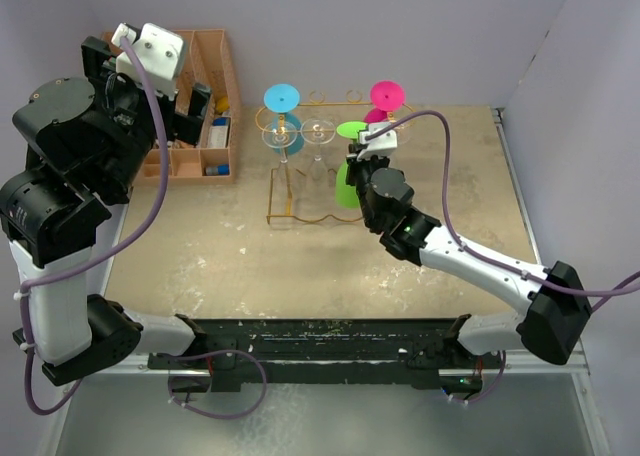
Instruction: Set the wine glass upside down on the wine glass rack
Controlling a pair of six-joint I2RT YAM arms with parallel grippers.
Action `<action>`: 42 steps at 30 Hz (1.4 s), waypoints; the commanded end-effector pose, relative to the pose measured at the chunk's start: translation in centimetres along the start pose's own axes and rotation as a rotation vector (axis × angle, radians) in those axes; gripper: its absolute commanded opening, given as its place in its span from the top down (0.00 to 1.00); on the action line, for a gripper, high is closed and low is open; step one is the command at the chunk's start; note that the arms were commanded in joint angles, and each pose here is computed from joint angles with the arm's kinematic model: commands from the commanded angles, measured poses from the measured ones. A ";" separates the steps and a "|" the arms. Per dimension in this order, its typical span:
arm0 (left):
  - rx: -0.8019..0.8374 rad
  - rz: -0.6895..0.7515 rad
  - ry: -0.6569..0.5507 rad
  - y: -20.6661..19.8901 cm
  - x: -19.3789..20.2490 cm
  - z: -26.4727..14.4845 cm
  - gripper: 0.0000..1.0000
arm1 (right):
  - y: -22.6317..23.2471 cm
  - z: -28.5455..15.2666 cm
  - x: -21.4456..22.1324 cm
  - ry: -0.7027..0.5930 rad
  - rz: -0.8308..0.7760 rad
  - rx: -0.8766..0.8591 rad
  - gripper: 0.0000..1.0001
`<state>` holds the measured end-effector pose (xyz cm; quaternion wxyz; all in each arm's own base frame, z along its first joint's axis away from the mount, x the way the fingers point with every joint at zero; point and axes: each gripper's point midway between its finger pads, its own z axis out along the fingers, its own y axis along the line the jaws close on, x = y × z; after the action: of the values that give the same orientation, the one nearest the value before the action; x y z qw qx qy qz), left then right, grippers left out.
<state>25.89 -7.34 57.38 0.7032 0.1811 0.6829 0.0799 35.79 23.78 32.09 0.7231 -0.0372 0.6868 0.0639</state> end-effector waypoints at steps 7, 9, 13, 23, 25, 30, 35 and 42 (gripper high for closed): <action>-0.005 -0.027 -0.019 0.3 -0.4 -0.4 0.01 | -0.4 0.1 -2.7 -0.063 0.064 0.027 1.00; 0.002 -0.027 -0.017 0.1 -0.3 -0.3 0.01 | -0.3 0.3 -2.6 -0.059 0.048 0.028 1.00; 0.006 -0.026 -0.017 0.1 -0.3 -0.3 0.01 | 0.0 0.6 -2.3 -0.052 0.040 0.026 1.00; 0.015 -0.026 -0.016 0.0 -0.2 -0.3 0.01 | -0.2 -0.1 -2.3 -0.049 0.060 0.012 0.78; 0.017 -0.026 -0.016 -0.1 -0.2 -0.3 0.01 | -0.5 -0.4 -0.9 -0.022 0.045 0.012 0.77; 0.028 -0.022 -0.015 -0.3 -0.1 -0.3 0.01 | -0.7 -1.1 -0.3 0.009 0.051 -0.006 0.69; 0.062 -0.003 0.011 -1.4 0.8 0.3 0.01 | -0.8 -2.2 0.4 0.054 0.044 -0.040 0.56; 0.021 0.016 0.075 -1.4 3.3 1.0 0.01 | -1.0 -4.7 0.9 0.091 0.062 -0.131 0.41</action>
<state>26.53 -8.43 53.48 0.6628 0.2222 0.7107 0.0787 32.83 22.18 30.23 0.6888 -0.0597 0.7169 0.0899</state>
